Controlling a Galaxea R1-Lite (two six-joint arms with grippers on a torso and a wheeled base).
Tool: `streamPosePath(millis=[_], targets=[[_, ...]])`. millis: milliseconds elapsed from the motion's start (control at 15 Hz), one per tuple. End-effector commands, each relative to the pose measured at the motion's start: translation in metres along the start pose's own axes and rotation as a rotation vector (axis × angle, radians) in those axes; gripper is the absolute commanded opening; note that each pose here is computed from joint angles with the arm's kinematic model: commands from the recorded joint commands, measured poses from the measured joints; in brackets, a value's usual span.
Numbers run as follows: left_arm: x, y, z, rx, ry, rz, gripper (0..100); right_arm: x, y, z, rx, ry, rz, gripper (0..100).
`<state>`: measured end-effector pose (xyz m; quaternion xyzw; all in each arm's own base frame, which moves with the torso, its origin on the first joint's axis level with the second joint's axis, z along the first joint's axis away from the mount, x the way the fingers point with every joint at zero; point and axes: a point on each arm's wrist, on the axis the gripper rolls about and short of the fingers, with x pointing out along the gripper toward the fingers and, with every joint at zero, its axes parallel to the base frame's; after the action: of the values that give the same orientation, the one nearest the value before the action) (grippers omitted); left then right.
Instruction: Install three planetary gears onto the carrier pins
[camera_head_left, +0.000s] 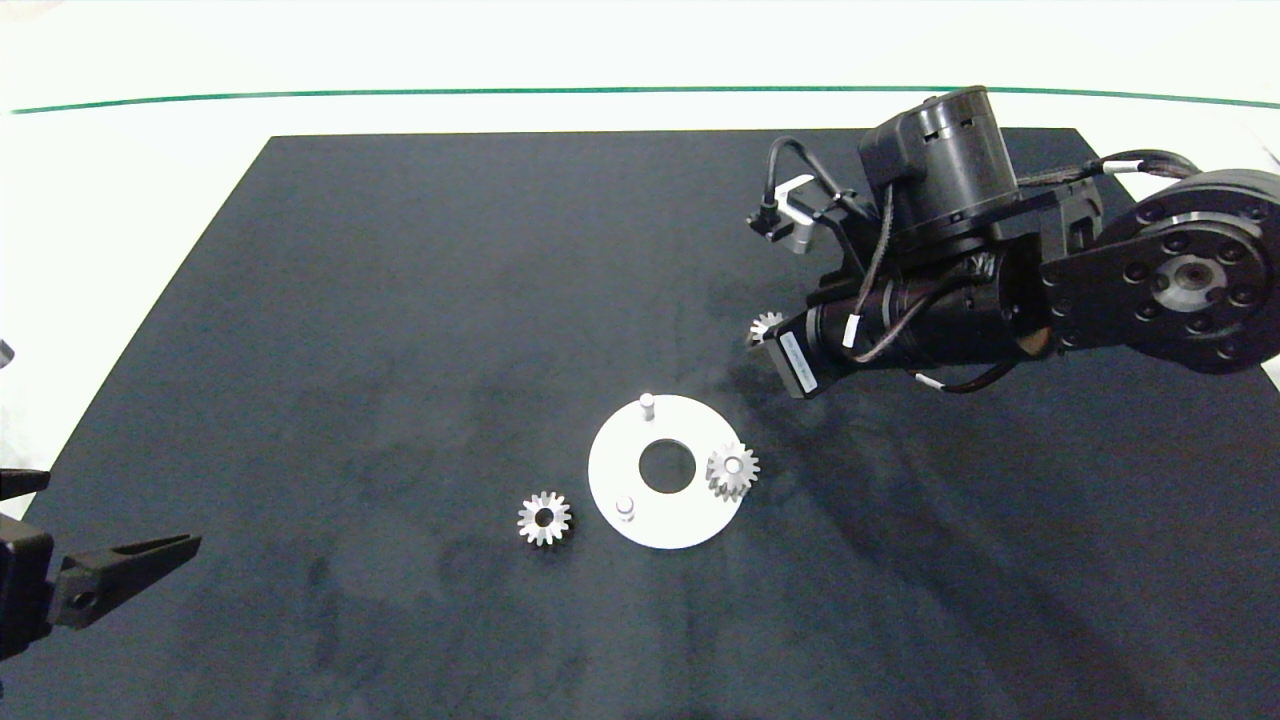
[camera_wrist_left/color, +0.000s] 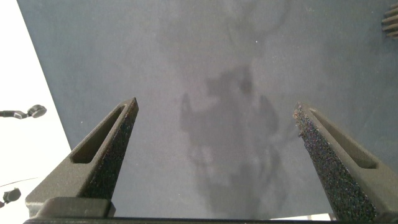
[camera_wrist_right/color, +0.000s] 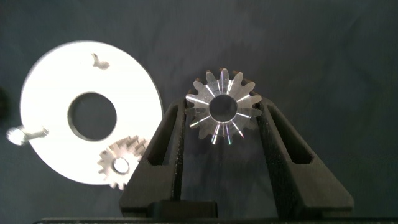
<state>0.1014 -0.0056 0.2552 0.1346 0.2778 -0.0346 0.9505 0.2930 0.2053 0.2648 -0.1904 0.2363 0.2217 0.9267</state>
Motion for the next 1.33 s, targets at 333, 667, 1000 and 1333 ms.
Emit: streamPosePath(millis=[333, 667, 1000, 1333], targets=[[-0.003, 0.0, 0.0, -0.002, -0.013, 0.005, 100, 0.005, 0.019, 0.008, -0.026, -0.013, 0.038, 13], [-0.005, 0.0, 0.0, 0.0, -0.019, 0.005, 100, 0.001, 0.025, 0.011, -0.042, 0.0, 0.046, 13], [-0.008, 0.0, -0.001, 0.0, -0.031, 0.008, 100, -0.008, 0.034, 0.018, -0.06, -0.004, 0.061, 13], [-0.01, 0.0, -0.001, -0.001, -0.034, 0.009, 100, -0.004, 0.054, 0.018, -0.099, 0.03, 0.088, 13]])
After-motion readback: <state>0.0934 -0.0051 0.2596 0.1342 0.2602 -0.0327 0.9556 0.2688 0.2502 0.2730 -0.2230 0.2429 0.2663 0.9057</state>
